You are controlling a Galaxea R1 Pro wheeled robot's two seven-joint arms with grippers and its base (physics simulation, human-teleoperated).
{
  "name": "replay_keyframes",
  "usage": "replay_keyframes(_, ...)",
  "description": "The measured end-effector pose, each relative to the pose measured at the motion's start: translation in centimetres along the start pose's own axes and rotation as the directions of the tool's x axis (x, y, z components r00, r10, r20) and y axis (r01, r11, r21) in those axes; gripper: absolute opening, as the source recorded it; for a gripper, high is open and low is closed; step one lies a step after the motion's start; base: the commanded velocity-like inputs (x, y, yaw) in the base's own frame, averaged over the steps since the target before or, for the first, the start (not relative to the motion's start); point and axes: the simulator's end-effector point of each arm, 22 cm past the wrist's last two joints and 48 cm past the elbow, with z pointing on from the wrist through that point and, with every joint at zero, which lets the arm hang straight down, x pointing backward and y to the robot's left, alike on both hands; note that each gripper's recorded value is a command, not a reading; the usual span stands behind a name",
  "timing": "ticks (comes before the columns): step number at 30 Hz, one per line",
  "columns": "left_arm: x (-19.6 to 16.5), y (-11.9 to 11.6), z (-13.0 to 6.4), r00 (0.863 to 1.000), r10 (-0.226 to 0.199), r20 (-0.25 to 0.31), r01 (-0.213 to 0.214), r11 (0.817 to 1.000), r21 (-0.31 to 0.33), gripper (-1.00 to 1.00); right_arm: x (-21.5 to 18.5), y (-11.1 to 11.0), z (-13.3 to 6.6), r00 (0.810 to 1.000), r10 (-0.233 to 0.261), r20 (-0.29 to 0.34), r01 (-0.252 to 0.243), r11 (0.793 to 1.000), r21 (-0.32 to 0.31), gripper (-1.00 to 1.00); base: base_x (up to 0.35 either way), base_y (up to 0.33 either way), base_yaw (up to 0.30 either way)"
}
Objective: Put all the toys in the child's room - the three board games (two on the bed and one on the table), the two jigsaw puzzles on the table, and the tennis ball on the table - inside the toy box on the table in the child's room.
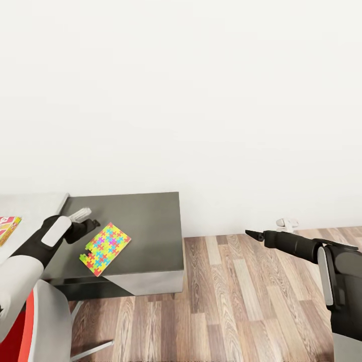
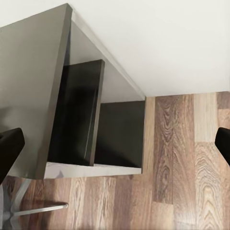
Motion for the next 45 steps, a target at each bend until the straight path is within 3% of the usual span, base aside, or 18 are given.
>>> replay_keyframes(15, 1.5, 1.2, 1.3, 0.999, 0.000, -0.033, -0.001, 1.000, -0.025, 1.00, 0.7, -0.6, 0.5, 1.000, 0.011, -0.015, -0.011, 1.000, 0.006, 1.00, 0.000, 0.000, 0.000)
replay_keyframes(45, 2.8, 1.6, 1.8, 0.999, 0.003, -0.049, -0.005, 0.999, -0.034, 1.00, 0.7, -0.8, 0.5, 1.000, 0.016, -0.013, -0.016, 1.000, 0.010, 1.00, -0.025, 0.000, 0.000)
